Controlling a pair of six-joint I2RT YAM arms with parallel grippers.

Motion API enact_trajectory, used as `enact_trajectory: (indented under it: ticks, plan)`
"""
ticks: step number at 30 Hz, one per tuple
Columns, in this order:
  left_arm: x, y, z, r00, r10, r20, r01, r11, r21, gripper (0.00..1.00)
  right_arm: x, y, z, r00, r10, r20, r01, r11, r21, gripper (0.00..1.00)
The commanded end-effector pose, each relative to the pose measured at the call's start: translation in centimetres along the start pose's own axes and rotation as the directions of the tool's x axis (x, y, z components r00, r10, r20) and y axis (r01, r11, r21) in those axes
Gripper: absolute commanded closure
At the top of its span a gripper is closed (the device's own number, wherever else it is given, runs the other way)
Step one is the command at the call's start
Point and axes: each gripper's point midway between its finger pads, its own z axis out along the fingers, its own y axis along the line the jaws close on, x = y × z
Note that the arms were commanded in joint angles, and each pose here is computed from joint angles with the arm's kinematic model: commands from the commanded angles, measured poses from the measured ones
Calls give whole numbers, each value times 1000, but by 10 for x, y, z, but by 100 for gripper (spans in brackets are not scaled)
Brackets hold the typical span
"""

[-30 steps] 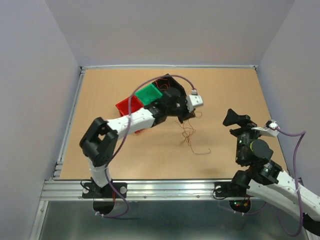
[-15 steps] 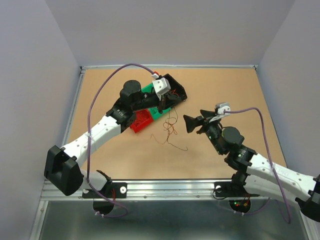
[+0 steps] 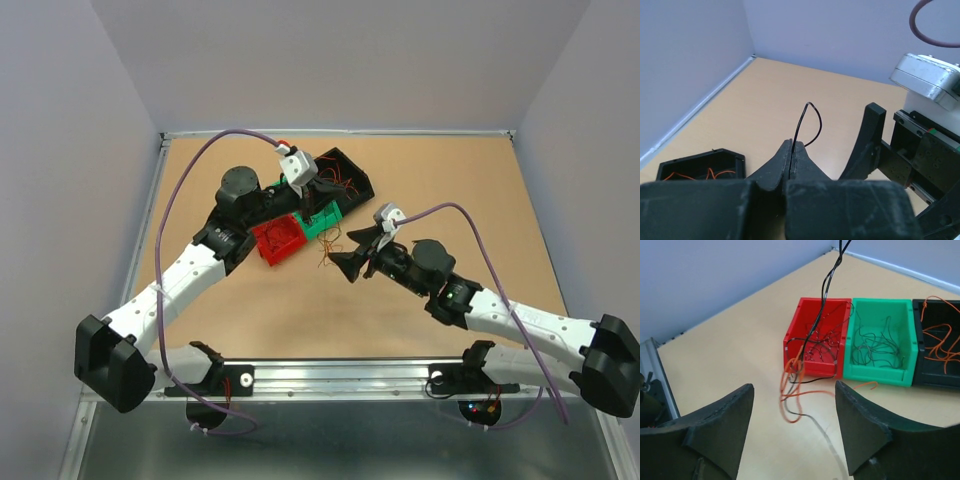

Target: Untangle the cables

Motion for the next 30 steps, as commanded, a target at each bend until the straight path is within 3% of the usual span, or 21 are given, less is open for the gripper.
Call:
enact_trajectory:
  ticks: [1, 7, 14, 23, 27, 29, 30]
  plan:
    - [-40, 2, -10, 991, 52, 120, -47, 998, -45, 100, -48, 18, 10, 992, -14, 123, 24, 996, -82, 32]
    - [-42, 11, -13, 991, 43, 124, -31, 995, -92, 100, -44, 22, 21, 995, -1, 95, 11, 995, -100, 49]
    - [-44, 13, -16, 991, 39, 129, -26, 994, -102, 100, -38, 12, 35, 998, -9, 68, 12, 999, -46, 50]
    - [-54, 25, -24, 989, 26, 149, -2, 987, -159, 100, -34, 9, 40, 999, -8, 49, 10, 1000, -26, 98]
    - [-95, 82, -58, 980, 43, 192, 39, 915, -401, 100, -37, -2, 30, 998, 16, 55, -18, 999, 39, 99]
    - [-117, 123, -96, 966, 72, 250, 87, 817, -571, 100, -40, -17, 24, 997, 42, 69, -50, 990, 128, 99]
    - [-127, 156, -136, 956, 106, 273, 110, 733, -671, 100, -41, -23, 20, 996, 54, 74, -66, 984, 167, 99]
